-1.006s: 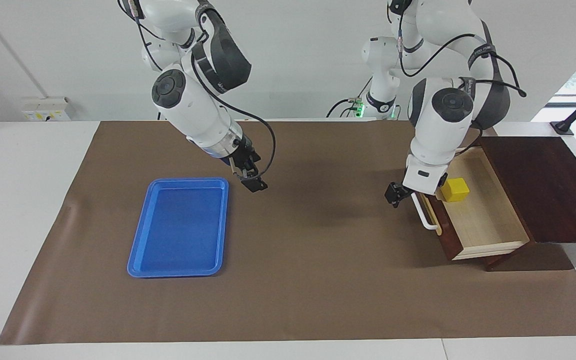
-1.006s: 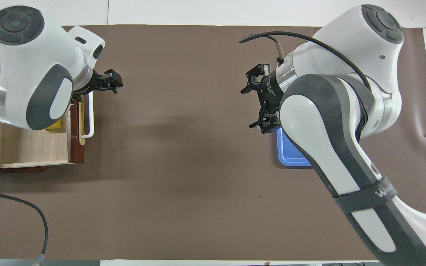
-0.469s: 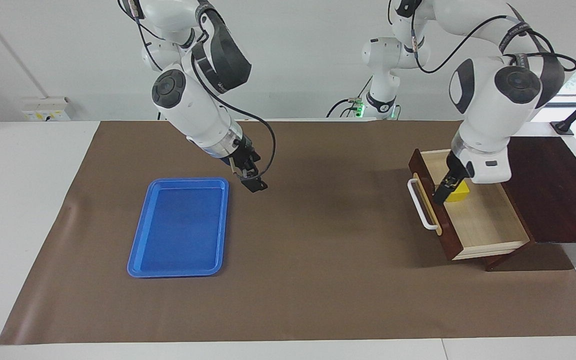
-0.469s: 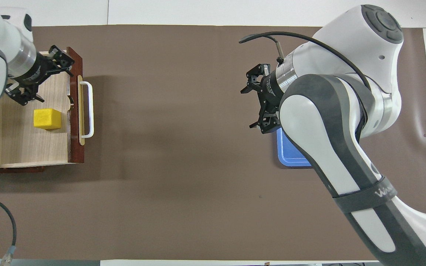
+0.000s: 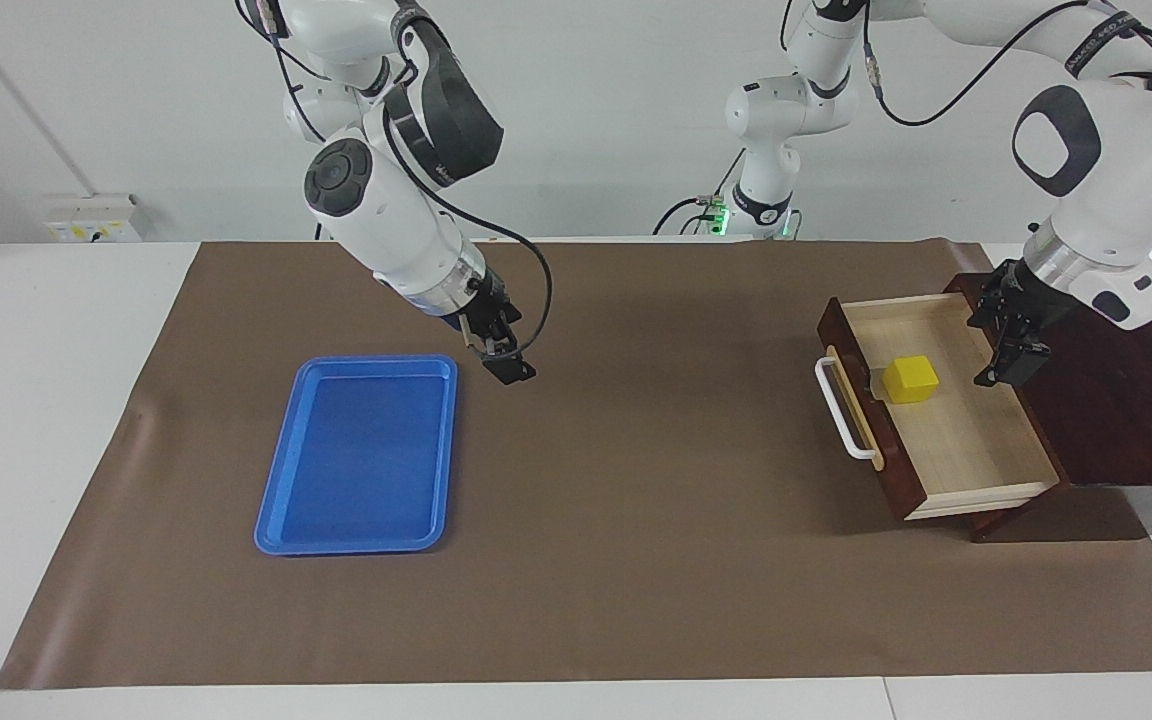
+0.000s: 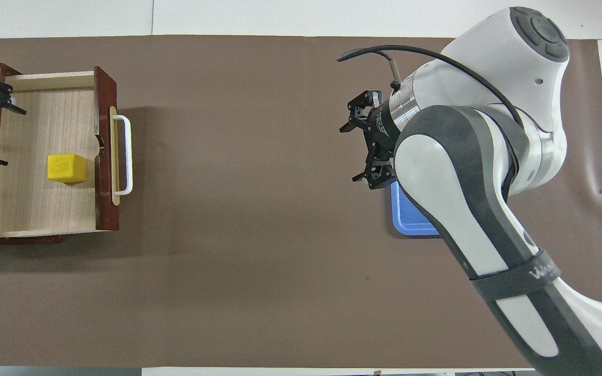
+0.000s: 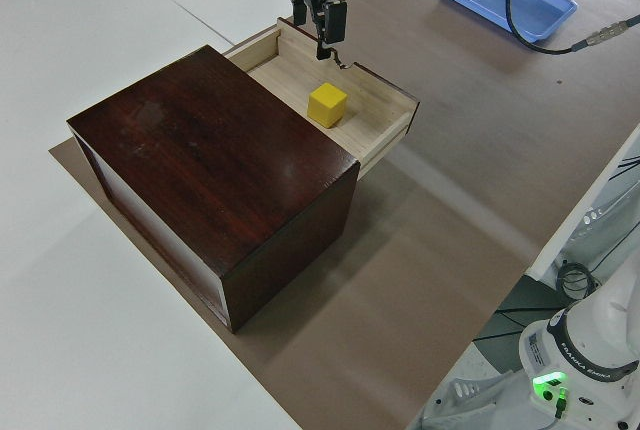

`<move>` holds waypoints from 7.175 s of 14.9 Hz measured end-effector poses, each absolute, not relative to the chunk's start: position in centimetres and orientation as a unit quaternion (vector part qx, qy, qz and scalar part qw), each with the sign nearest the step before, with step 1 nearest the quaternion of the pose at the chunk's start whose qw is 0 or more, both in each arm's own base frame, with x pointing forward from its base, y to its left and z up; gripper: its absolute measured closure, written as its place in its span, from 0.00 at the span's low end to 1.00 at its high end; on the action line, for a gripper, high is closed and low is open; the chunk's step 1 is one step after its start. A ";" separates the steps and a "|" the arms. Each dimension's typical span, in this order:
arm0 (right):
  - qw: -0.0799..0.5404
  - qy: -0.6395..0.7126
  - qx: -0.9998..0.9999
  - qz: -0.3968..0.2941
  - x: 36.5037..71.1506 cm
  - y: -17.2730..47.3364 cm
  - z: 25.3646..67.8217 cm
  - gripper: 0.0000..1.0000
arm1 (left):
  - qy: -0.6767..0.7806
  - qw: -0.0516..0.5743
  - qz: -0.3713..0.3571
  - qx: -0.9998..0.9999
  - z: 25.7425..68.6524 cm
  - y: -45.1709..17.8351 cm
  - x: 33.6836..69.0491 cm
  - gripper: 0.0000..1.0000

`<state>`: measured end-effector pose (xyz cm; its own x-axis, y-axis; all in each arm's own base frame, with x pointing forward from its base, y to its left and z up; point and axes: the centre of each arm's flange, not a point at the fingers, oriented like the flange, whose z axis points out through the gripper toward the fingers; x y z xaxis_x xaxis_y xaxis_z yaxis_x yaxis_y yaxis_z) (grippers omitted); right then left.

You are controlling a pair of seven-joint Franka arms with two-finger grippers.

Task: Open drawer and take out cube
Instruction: 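Release the handle and lower the left gripper around the yellow cube, then lift the yellow cube with the left gripper while the right gripper approaches, then close the right gripper on the yellow cube held by the left gripper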

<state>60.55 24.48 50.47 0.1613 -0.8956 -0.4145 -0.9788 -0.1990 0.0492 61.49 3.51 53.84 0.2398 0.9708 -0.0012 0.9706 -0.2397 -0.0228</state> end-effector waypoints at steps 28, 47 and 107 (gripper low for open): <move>0.149 0.639 -0.731 0.189 63.6 29.3 50.9 0.05 | -0.728 -0.001 -0.007 -0.686 44.1 2.1 57.0 0.00; 0.180 0.650 -0.714 0.188 65.0 32.5 48.9 0.04 | -0.733 0.002 -0.001 -0.680 52.3 -10.9 61.5 0.45; 0.249 0.580 -0.738 0.239 64.0 37.5 44.0 0.07 | -0.769 -0.050 0.033 -0.637 50.7 -30.9 56.9 0.45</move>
